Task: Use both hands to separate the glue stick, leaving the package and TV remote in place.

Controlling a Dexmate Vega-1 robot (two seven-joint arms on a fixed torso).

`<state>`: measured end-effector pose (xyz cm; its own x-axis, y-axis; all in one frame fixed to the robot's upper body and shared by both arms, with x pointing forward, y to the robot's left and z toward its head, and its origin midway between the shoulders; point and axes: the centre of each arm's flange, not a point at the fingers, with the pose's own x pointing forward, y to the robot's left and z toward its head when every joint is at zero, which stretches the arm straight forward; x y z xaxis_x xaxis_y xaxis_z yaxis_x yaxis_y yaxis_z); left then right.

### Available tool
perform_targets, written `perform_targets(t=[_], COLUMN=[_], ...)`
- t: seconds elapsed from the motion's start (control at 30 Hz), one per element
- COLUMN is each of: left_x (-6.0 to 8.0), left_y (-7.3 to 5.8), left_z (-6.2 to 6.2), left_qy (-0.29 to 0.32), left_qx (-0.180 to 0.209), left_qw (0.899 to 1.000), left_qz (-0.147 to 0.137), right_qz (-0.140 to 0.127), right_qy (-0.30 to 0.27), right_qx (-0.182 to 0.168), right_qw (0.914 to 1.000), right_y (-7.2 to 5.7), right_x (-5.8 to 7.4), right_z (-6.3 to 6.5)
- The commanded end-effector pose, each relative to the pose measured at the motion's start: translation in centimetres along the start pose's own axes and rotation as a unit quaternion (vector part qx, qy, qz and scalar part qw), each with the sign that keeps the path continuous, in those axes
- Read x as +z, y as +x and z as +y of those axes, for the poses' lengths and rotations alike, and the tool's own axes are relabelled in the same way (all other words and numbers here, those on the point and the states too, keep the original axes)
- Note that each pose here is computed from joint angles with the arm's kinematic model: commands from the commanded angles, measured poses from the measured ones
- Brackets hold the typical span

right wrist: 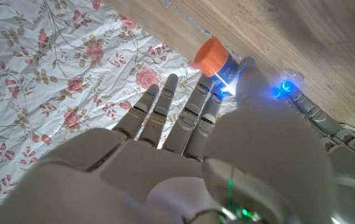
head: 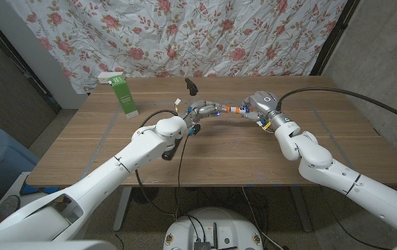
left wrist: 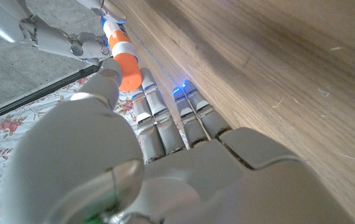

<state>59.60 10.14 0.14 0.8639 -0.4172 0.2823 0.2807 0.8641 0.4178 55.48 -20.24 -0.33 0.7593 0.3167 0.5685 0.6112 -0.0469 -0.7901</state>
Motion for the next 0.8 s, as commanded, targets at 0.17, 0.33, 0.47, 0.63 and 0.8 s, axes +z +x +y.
perform_targets(t=[0.17,0.33,0.47,0.63,0.8], left_x=[0.0,0.1,0.3,0.6,1.0], left_y=[-0.8,-0.9,-1.1,-1.4,-1.6], left_z=[0.7,0.9,1.2,1.6,2.1], left_qy=[0.009,0.011,0.015,0.031,0.052], left_qx=[0.011,0.013,0.016,0.020,0.025], left_qw=[1.000,1.000,1.000,0.999,0.998], left_qz=[0.007,0.006,0.002,0.006,0.007], right_qz=[0.005,0.005,0.004,0.002,0.003], right_qy=[0.000,0.000,0.003,0.007,0.013], right_qx=[0.000,0.001,0.001,0.005,0.006], right_qw=[1.0000,1.0000,1.0000,1.0000,0.9999], right_y=[-0.2,-0.3,-0.4,-0.4,-0.4], right_x=[-0.8,-1.0,-1.2,-1.4,-1.8], right_z=[0.2,0.2,0.2,0.2,0.1])
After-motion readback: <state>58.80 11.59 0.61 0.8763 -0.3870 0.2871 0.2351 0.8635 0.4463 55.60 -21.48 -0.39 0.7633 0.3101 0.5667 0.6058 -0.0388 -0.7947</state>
